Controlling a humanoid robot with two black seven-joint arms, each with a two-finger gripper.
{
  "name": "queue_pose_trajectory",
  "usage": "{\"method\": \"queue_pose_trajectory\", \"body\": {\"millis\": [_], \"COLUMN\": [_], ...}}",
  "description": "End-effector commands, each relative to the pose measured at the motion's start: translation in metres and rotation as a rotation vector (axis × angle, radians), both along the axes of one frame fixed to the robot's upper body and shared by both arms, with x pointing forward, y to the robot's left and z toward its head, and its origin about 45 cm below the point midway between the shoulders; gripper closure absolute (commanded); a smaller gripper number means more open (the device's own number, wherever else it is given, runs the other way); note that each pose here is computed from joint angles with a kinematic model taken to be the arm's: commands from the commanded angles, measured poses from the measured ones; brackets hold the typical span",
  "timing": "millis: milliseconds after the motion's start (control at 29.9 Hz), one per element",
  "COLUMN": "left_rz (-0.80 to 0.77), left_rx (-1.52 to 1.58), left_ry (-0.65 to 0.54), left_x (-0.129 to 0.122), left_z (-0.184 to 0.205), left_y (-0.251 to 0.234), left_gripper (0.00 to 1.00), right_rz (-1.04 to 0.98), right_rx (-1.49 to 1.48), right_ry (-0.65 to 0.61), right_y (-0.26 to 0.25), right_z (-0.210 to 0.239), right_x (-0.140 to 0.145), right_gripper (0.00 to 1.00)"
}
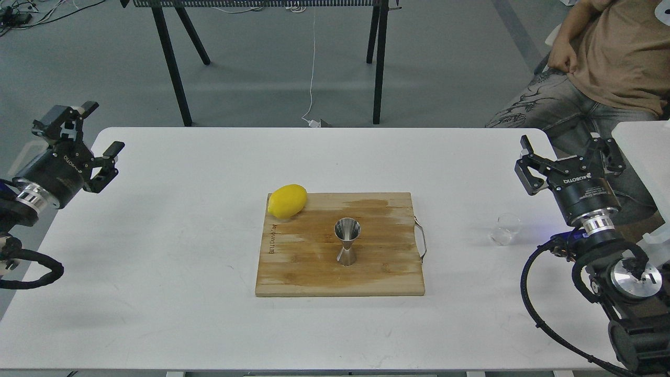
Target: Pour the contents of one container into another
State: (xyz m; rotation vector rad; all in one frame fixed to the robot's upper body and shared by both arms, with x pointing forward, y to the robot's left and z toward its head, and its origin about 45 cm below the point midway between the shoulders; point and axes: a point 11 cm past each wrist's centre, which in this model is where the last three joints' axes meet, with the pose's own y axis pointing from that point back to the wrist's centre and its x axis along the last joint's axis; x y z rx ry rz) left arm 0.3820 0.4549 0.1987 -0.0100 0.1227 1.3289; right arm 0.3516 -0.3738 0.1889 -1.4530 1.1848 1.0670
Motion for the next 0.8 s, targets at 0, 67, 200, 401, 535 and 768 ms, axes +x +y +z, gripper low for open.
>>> {"method": "queue_pose_trajectory", "body": {"millis": [0,67,200,401,535,768], "left_rz": [-0.006,-0.006,-0.005,-0.006,-0.007,-0.009], "left_rx": [-0.011,-0.01,-0.01,-0.007,-0.007,-0.005], "left_ry": [0.001,0.004,0.011,0.015,0.018,0.021], "left_x": [0.001,0.001,-0.001,-0.002,-0.003,-0.003], "left_z": [-0.003,-0.004,-0.007,-0.008,-0.009,-0.01], "left_y": [-0.005,-0.005,-0.005,-0.004,-0.005,-0.005], "left_gripper": [0.05,0.05,0.05,0.05,0.05,0.05], "right_rz": [-0.028,-0.07,-0.145,-0.197,-0.218,-0.183], "right_rx": [0.113,0.141,0.165,0.136,0.121,0.032], "right_ry": [0.098,0.217,0.443,0.664,0.67,0.745], "right_y": [-0.004,-0.012,-0.024,-0.021,-0.019,0.0], "right_z": [0.008,0.007,0.006,-0.002,-0.005,-0.032], "right_x": [-0.012,-0.02,-0.037,-0.048,-0.049,-0.051], "right_gripper": [0.02,0.02,0.02,0.02,0.02,0.02]}}
